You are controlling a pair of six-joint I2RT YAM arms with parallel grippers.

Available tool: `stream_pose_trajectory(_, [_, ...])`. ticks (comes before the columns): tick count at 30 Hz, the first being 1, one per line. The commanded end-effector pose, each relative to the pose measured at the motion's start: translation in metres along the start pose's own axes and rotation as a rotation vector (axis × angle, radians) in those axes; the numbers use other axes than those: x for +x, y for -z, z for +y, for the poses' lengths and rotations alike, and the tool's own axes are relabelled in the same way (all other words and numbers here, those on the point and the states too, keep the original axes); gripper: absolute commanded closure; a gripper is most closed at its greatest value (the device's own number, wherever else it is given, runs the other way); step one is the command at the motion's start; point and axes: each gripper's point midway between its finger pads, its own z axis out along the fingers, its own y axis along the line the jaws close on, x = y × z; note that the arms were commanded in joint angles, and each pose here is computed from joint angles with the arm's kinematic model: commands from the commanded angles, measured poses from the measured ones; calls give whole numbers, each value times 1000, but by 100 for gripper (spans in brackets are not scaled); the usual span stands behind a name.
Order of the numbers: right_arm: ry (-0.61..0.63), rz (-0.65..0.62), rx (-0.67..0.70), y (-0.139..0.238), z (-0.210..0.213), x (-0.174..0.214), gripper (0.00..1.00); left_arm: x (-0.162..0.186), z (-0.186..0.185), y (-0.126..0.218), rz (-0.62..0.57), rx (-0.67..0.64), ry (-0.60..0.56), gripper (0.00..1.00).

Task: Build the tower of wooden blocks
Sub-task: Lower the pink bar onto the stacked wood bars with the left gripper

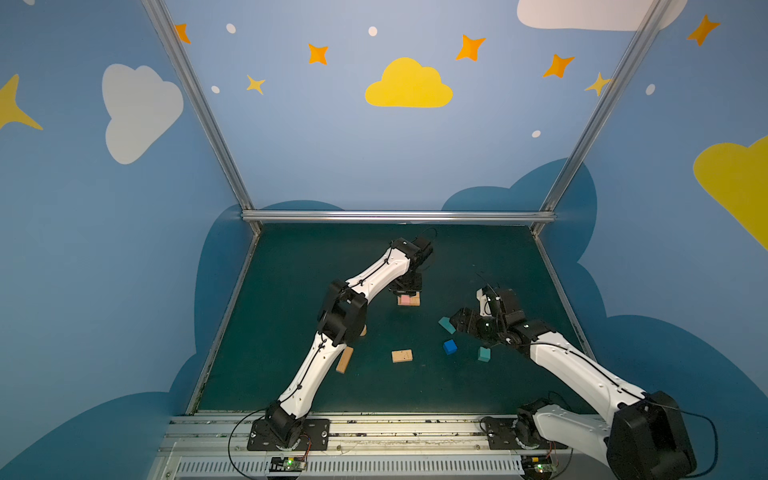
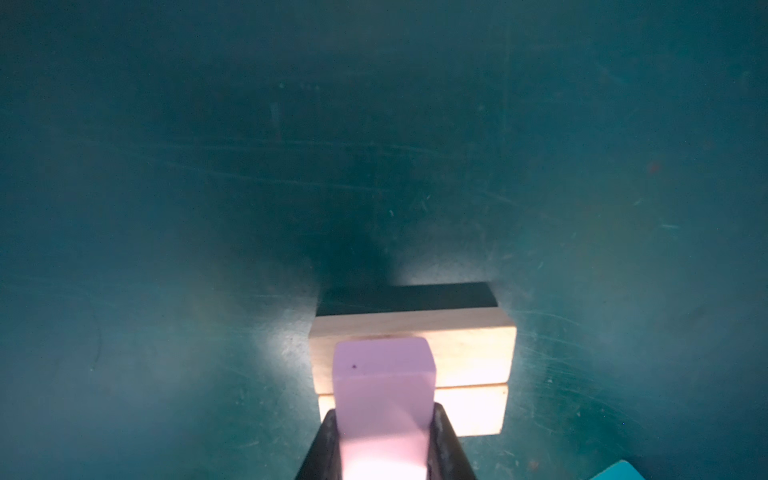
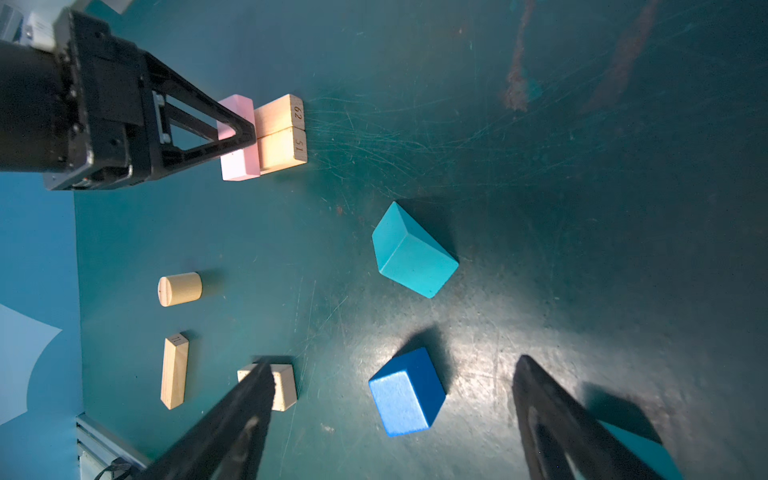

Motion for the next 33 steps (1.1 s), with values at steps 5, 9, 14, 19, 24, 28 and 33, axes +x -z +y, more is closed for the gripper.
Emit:
stream_pose_trajectory(5, [-4,12,-5,-4,-2,2,12,-3,4,2,-5,-24,9,95])
stream_pose_trajectory(9, [-5,14,-4,-4,-2,2,12,-5,3,0,-5,-22,16,94])
stream_pose_trajectory(14, [-7,15,-3,-4,-2,2,12,-4,1,-1,-1,-21,15,93])
stream_pose_trajectory(19, [-8,17,-2,-5,-3,3,12,-4,4,-2,4,-29,21,93])
stream_pose_trajectory(24, [-8,21,-7,-6,-2,3,12,-4,5,-2,4,-33,29,93])
stream_pose_trajectory(28, [-9,24,-13,-7,0,3,12,-3,6,-3,7,-40,35,93])
stream_pose_trajectory(33, [-10,25,-10,-7,-1,3,12,-3,7,-3,5,-46,43,93])
